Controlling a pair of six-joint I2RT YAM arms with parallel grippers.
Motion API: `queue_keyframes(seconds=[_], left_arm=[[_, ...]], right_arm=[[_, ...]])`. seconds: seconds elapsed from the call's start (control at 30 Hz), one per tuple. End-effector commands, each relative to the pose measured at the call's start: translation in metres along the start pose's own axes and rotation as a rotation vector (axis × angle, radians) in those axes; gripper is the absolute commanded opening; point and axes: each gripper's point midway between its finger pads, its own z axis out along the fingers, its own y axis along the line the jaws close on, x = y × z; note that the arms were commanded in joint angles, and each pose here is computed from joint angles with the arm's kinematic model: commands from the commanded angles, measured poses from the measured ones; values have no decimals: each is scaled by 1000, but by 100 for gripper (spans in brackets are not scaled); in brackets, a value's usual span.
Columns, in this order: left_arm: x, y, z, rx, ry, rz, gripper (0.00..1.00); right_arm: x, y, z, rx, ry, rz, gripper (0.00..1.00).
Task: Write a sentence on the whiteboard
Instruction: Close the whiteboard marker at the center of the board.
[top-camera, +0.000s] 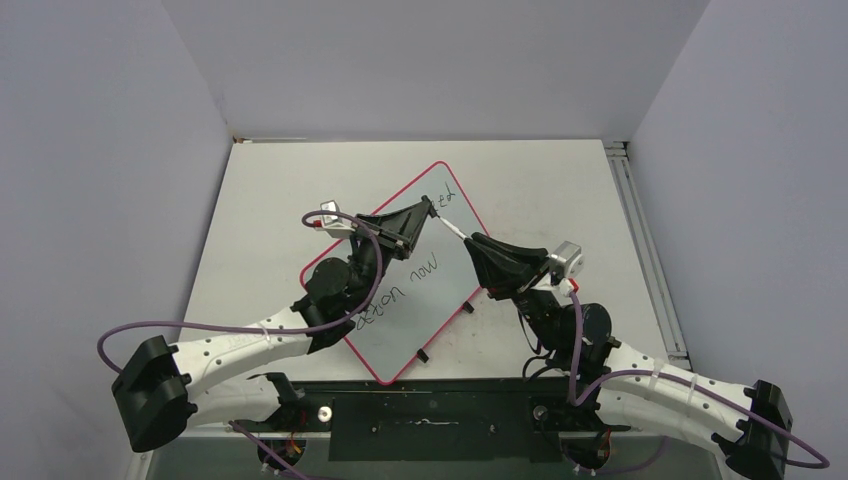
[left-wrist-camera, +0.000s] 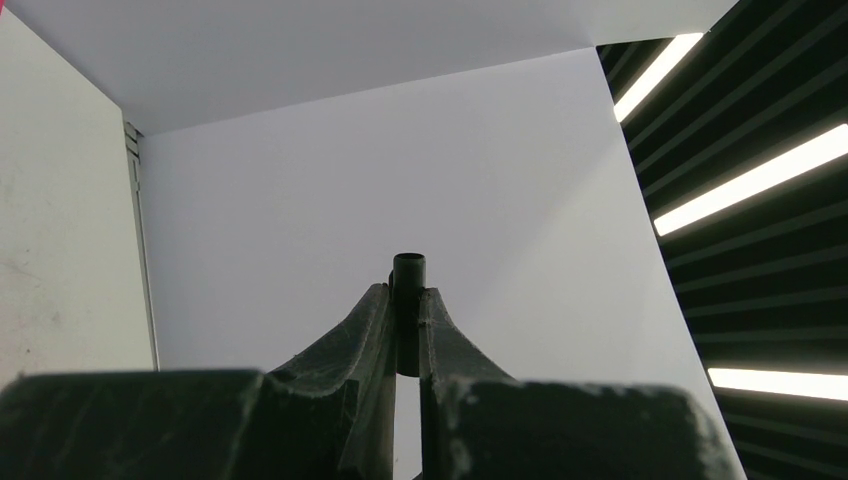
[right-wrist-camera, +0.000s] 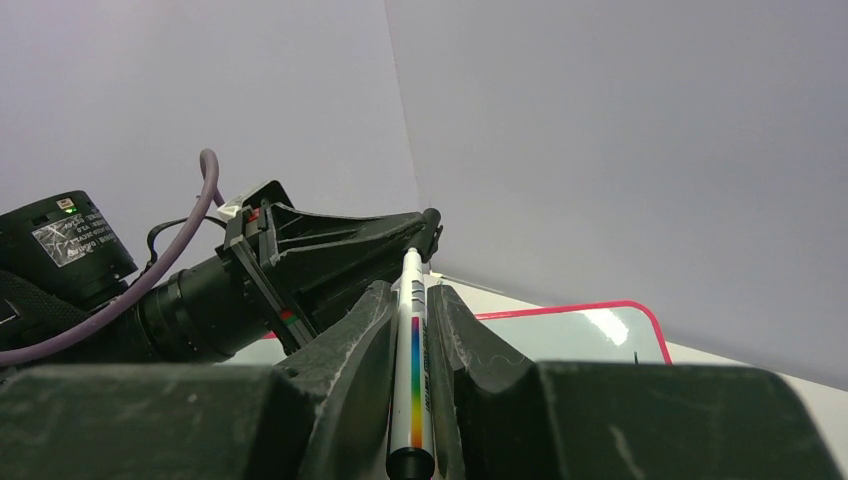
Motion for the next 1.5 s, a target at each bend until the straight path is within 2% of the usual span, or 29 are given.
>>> queue_keyframes(seconds=[0.0, 1.07, 1.2, 1.37, 1.47], left_arm=[[-2, -24, 3, 74, -3, -44, 0], [-2, -24, 4, 82, 4, -66, 0], [-6, -22, 1, 82, -6, -33, 0], [-15, -23, -5, 67, 10, 18, 0], [-25, -32, -12, 83, 9, -10, 0]], right_arm=[[-16, 3, 6, -4, -53, 15, 5], [-10, 3, 7, 2, -49, 13, 5], [-13, 2, 5, 7, -42, 17, 5], [-13, -10, -10, 59, 39, 26, 5], [-11, -19, -20, 105, 107, 39, 5]])
